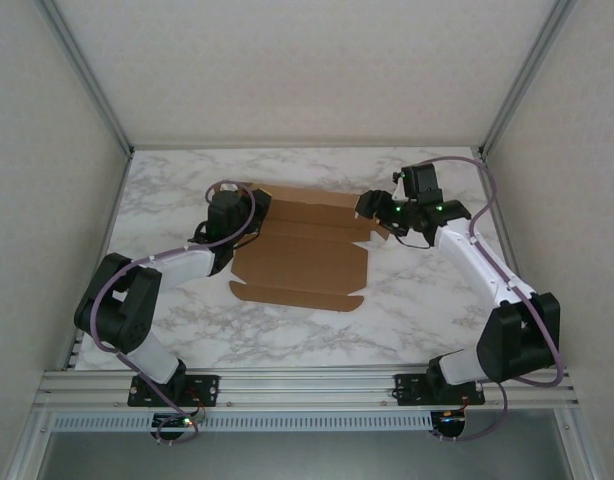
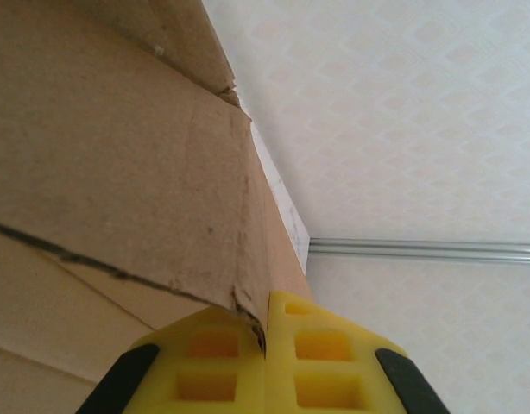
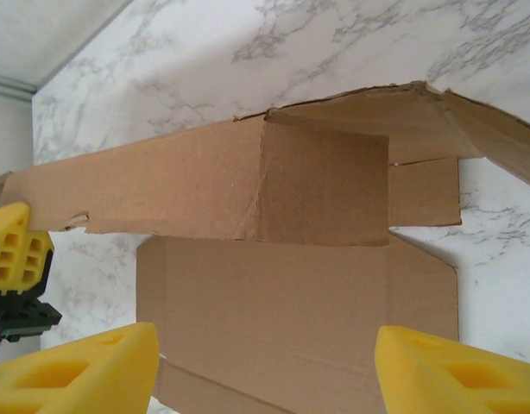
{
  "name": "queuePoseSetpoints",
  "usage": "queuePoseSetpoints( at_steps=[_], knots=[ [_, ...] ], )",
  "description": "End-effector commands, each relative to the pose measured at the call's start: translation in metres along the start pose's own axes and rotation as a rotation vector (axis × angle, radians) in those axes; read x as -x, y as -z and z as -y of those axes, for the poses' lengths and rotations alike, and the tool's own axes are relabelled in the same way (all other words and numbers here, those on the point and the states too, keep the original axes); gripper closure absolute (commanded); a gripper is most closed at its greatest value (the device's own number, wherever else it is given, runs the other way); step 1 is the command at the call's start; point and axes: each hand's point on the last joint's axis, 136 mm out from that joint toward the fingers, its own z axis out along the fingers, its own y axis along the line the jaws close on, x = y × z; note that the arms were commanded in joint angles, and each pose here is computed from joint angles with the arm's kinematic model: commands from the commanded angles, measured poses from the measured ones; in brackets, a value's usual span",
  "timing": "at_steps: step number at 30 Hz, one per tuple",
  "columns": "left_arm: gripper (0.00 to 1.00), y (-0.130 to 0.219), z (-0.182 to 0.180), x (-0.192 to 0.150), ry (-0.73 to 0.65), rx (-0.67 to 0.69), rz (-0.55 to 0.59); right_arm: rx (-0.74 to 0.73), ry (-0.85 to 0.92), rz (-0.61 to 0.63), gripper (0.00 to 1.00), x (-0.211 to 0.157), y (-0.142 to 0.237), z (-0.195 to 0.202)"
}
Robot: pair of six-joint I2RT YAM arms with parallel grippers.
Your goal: Fold the paper box
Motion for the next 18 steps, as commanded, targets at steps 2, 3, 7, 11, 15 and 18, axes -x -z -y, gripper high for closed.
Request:
queuePoseSetpoints(
  at_steps=[2, 3, 7, 11, 15, 18],
  knots=[
    [1.0, 0.001, -0.018, -0.005, 0.001, 0.029, -0.025, 0.02, 0.039, -0.018, 0.33, 0.014, -0.002, -0.015],
    [1.0, 0.001, -0.019, -0.005, 0.004, 0.031, -0.023, 0.008, 0.035, -0.02, 0.33, 0.015, -0.004, -0.013],
    [1.0, 0.004, -0.026, -0.006, 0.011, 0.045, -0.017, -0.012, 0.013, -0.044, 0.33, 0.017, -0.017, -0.009],
    [1.0, 0.005, -0.03, -0.007, 0.013, 0.055, -0.016, -0.022, -0.008, -0.072, 0.33, 0.016, -0.028, -0.006],
    [1.0, 0.001, -0.028, -0.008, 0.004, 0.055, -0.025, -0.021, -0.011, -0.075, 0.34, 0.019, -0.036, -0.005],
    [1.0, -0.001, -0.025, -0.008, 0.004, 0.051, -0.029, -0.021, -0.024, -0.084, 0.34, 0.022, -0.044, -0.004]
  ],
)
